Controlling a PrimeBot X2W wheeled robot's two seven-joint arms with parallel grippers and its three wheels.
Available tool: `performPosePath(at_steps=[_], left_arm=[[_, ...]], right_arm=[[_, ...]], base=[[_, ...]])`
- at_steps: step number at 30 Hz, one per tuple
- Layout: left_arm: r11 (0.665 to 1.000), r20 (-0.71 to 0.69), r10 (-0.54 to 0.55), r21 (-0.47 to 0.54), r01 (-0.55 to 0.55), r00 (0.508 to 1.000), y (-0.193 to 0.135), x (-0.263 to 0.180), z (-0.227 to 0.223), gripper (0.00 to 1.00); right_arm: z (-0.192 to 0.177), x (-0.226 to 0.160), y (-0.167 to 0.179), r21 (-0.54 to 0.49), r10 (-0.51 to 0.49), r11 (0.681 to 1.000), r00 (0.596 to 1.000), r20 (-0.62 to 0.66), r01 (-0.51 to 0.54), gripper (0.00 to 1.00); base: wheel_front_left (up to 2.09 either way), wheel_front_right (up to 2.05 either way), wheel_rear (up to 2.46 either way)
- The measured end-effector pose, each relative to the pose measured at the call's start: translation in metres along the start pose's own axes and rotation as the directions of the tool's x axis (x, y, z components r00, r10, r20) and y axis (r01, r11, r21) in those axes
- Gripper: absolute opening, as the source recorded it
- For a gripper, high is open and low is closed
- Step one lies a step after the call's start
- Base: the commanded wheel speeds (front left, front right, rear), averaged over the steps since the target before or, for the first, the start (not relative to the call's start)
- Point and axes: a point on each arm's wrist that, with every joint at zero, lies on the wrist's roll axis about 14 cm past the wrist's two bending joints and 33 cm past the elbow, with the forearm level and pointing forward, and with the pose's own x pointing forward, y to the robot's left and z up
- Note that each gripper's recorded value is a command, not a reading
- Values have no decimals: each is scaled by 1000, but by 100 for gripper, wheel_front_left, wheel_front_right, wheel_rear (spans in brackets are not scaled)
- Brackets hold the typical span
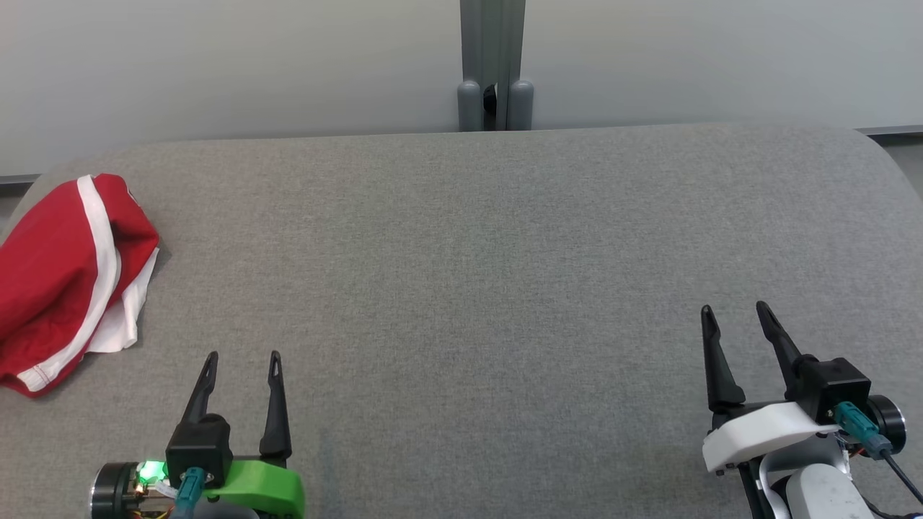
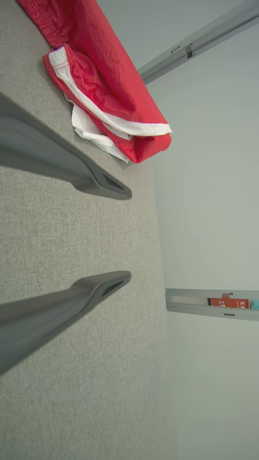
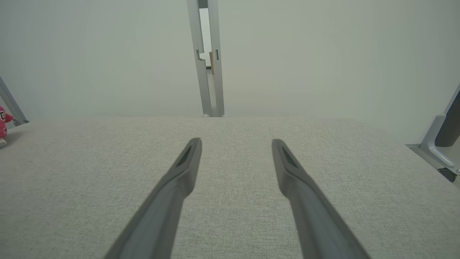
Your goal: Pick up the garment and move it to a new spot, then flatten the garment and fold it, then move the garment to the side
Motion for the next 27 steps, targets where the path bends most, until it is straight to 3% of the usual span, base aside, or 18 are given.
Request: performPosePath(at_steps=[9, 16, 23, 27], left_arm=[[995, 7, 98, -8, -97, 995, 30, -12, 3, 100], [969, -9, 247, 8, -247, 969, 78, -46, -1, 100], [904, -45, 427, 28, -426, 903, 129, -101, -12, 100], [848, -65, 530, 41, -528, 846, 154, -140, -17, 100]], right_arm=[[-6, 11, 25, 12, 75, 997, 997, -13, -75, 100], [-15, 24, 80, 59, 227, 973, 973, -33, -225, 100], [-25, 30, 150, 96, 415, 907, 908, -54, -409, 100], [-33, 22, 198, 108, 545, 837, 835, -74, -536, 100]], base=[[0, 0, 0], [0, 0, 0], [0, 0, 0], [0, 0, 0]])
